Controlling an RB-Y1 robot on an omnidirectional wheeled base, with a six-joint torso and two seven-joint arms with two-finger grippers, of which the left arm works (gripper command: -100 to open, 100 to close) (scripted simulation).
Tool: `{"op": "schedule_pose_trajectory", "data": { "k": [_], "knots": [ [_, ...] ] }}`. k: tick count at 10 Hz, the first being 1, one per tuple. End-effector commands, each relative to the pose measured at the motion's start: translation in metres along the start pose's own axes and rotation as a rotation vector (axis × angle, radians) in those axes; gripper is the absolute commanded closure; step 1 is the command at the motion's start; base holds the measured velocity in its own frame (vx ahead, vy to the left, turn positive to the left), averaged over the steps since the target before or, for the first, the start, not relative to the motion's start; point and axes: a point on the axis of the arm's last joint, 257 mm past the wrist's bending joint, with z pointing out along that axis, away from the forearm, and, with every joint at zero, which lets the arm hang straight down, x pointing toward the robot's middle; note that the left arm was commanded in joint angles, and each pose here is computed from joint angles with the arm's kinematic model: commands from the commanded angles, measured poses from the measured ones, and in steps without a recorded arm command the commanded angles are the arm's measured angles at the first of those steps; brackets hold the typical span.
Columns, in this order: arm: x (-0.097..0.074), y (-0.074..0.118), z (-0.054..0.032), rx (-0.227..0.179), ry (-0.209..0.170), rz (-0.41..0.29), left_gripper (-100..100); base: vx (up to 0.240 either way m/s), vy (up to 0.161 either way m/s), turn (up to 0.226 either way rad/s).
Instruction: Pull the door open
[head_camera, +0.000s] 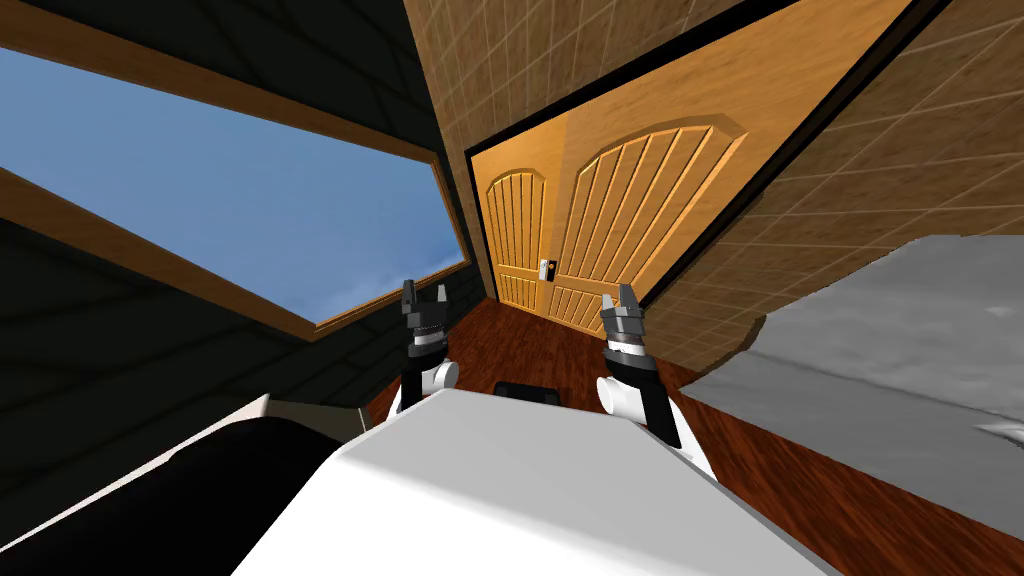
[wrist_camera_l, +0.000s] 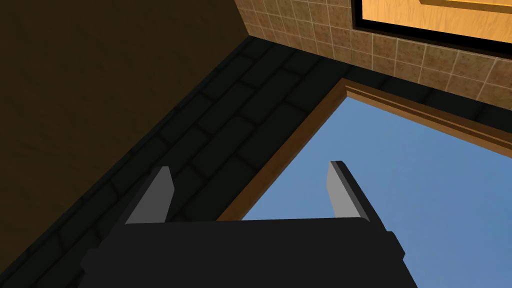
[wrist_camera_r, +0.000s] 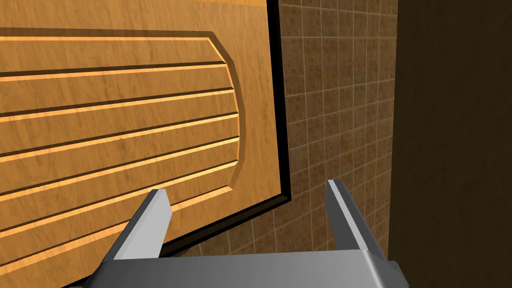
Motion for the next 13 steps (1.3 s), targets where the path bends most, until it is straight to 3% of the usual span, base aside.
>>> {"op": "schedule_pose_trajectory", "data": {
  "k": [1,6,13],
  "knots": [
    [-0.002,0.015,-0.0025,-0.033,0.001,0.005,-100,0.132,-0.006,-0.176],
    [-0.01,0.065,-0.013,-0.137,-0.004,0.023,-100,0.19,-0.019,-0.161],
    [-0.021,0.126,-0.0313,-0.271,-0.017,0.048,-100,0.116,-0.015,-0.135]
  ]
}}
